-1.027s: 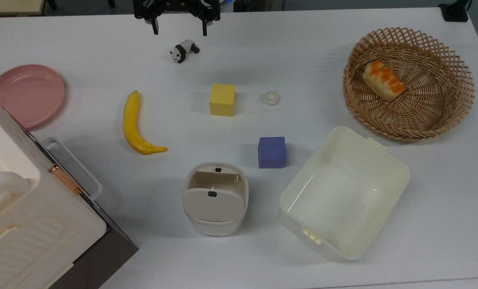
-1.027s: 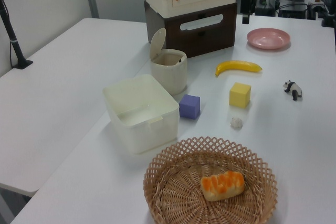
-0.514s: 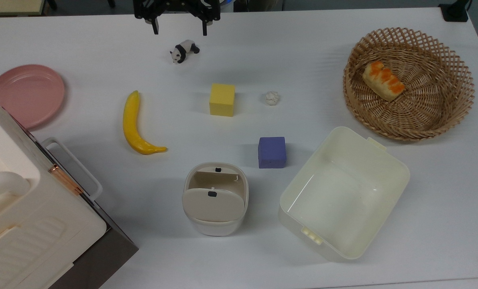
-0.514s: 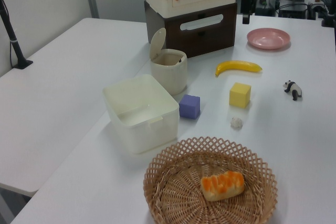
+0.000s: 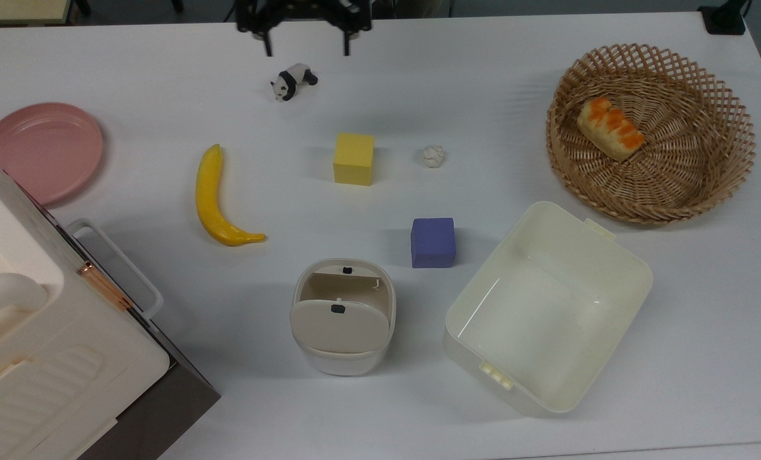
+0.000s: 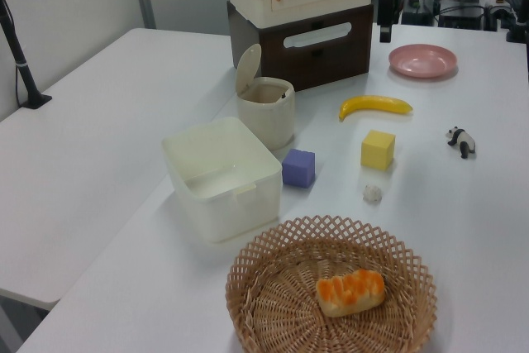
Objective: Grab it up and put it in the trash
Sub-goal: 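Move the gripper toward the small white ball beside the yellow cube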
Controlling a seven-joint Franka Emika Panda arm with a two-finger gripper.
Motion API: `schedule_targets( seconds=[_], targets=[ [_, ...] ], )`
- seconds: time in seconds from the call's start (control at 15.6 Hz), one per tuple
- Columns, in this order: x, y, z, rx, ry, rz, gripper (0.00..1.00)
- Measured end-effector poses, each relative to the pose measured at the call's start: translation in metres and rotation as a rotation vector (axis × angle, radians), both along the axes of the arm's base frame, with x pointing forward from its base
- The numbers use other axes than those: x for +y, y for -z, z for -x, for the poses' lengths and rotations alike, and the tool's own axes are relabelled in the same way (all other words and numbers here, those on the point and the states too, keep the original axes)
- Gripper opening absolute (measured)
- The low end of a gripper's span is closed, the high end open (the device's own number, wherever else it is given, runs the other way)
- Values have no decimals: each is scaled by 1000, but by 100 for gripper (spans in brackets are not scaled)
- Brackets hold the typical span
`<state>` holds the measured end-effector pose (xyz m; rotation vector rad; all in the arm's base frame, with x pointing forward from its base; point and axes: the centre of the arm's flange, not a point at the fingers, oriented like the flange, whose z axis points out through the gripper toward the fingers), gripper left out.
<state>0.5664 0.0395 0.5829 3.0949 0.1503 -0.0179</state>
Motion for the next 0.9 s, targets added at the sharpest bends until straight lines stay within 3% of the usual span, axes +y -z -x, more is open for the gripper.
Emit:
schedule_targets(
  seconds=[0.58, 0.9],
  targets=[
    [116, 8, 19, 18, -112, 6, 100],
    [144, 11, 26, 22, -136, 8, 100]
  ],
)
